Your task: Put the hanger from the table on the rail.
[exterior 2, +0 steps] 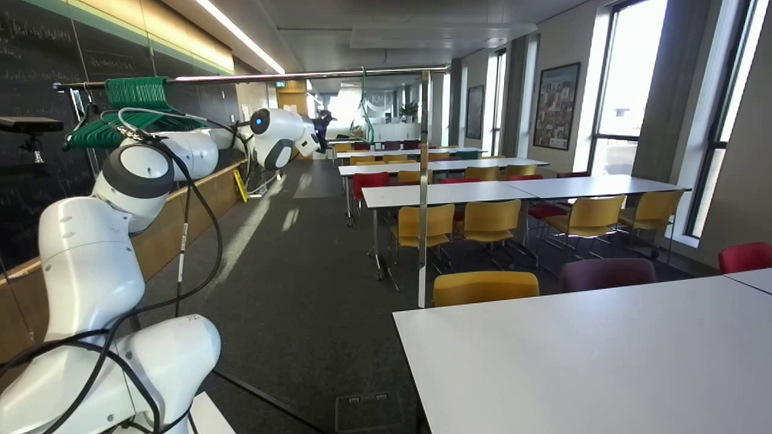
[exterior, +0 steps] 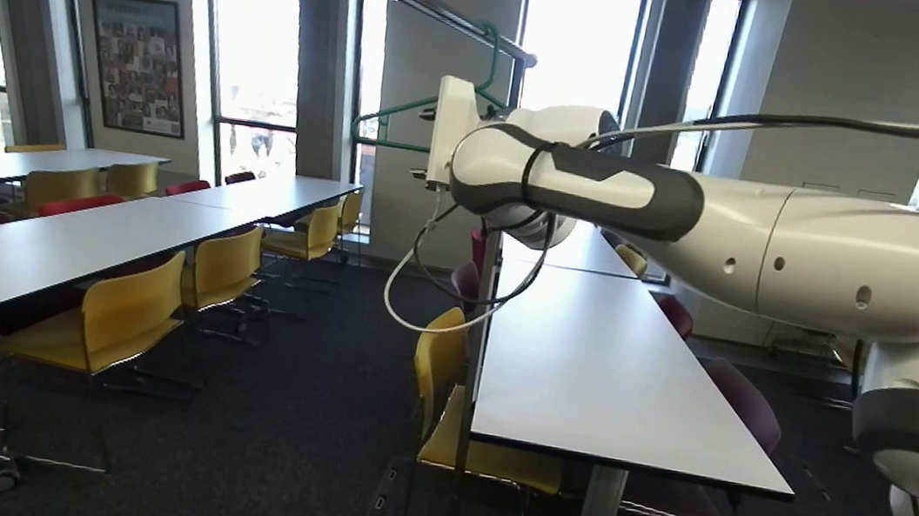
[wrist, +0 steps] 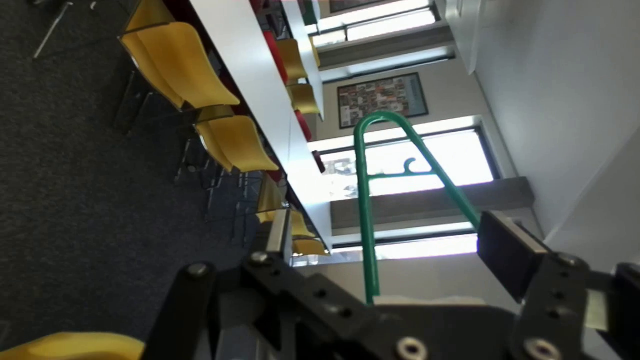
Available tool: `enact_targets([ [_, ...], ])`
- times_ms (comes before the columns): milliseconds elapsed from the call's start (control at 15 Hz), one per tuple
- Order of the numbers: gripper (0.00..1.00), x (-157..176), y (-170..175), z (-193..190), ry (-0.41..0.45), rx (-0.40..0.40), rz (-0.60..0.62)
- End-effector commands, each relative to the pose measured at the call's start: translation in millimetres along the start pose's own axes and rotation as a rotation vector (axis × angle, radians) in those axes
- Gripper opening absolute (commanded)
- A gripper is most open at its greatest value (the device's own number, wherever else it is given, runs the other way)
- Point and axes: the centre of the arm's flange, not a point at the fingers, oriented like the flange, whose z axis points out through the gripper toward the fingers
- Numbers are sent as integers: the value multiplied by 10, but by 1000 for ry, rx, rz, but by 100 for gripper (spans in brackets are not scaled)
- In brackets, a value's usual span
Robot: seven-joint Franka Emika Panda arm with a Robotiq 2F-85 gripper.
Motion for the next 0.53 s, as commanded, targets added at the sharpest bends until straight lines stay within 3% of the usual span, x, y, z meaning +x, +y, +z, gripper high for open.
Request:
enact_targets([
  [0,100,541,-41,-358,89,-158,84],
  [267,100,1035,23,-488,187,-370,121],
  [333,100,979,70,-205,190,-283,86],
  [467,100,1016,97,-209,203,-299,78],
])
